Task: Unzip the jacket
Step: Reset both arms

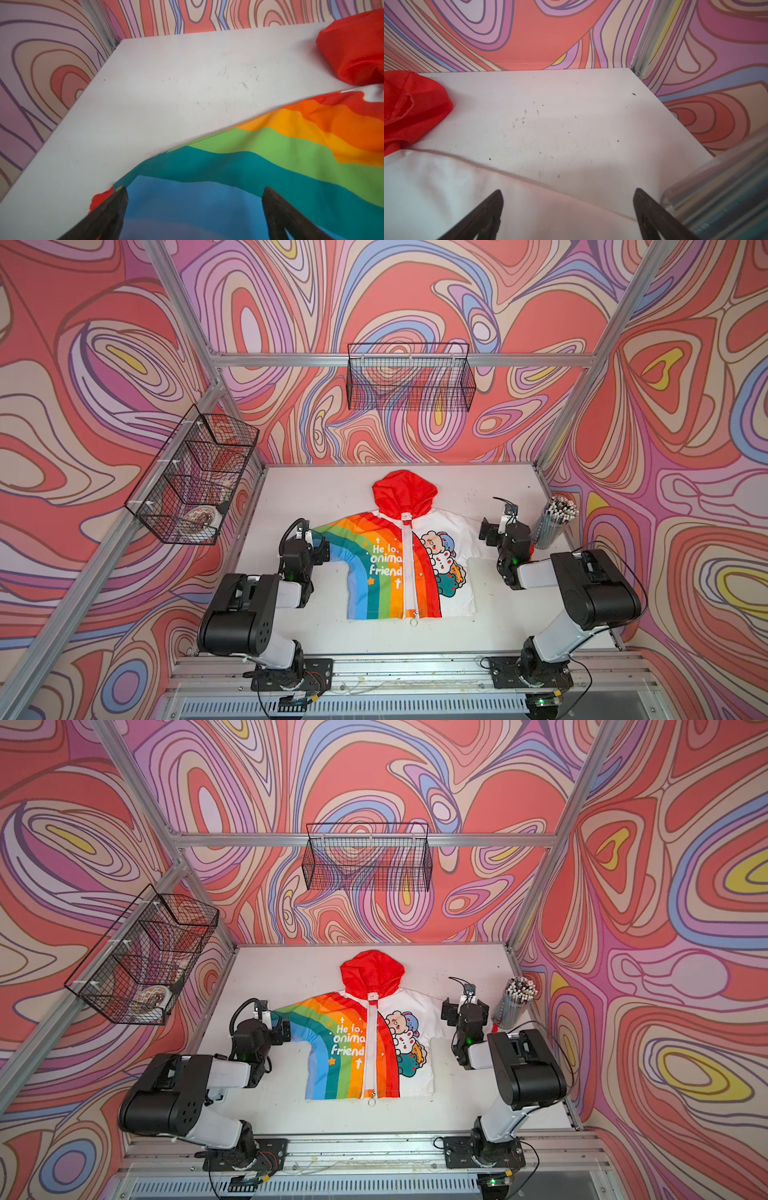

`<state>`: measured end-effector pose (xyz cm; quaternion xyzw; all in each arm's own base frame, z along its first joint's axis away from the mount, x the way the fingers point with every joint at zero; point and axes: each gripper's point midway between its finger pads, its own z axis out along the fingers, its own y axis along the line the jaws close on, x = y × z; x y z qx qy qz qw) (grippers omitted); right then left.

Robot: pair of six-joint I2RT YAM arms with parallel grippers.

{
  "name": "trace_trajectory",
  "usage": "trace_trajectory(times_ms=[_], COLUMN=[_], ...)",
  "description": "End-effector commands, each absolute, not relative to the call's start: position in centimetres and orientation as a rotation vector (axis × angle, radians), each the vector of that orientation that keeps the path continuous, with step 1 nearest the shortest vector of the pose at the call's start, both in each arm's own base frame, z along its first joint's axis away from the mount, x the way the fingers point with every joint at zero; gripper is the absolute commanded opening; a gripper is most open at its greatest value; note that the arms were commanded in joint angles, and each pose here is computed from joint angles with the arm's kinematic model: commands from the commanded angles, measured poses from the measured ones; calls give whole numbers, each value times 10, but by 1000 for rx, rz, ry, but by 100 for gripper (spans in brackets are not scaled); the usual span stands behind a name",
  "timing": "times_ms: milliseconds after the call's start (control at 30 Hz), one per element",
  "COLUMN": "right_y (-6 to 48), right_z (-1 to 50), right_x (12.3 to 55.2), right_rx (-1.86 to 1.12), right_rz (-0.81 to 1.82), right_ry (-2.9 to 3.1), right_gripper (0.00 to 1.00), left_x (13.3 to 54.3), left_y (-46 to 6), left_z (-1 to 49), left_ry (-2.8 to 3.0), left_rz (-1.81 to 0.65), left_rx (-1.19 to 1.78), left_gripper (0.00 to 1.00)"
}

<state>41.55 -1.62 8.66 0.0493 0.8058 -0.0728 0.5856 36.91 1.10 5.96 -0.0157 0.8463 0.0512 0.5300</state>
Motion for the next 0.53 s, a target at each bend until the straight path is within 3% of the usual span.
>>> trace_trajectory(times_ms=[0,100,500], right_y=[-21,-26,-26], right_z=[100,99,99], right_x=[421,424,423], right_rx=[156,175,175], right_rz=[-116,-140,-147], right_ry=[1802,1809,1813], right_gripper=[98,98,99], left_x=[394,386,393], left_y=[16,34,14], left_z=[89,92,89], left_ry=[1943,1903,1931], left_rz=[110,176,104], left_rx=[-97,-213,-87], left_gripper=[100,100,100])
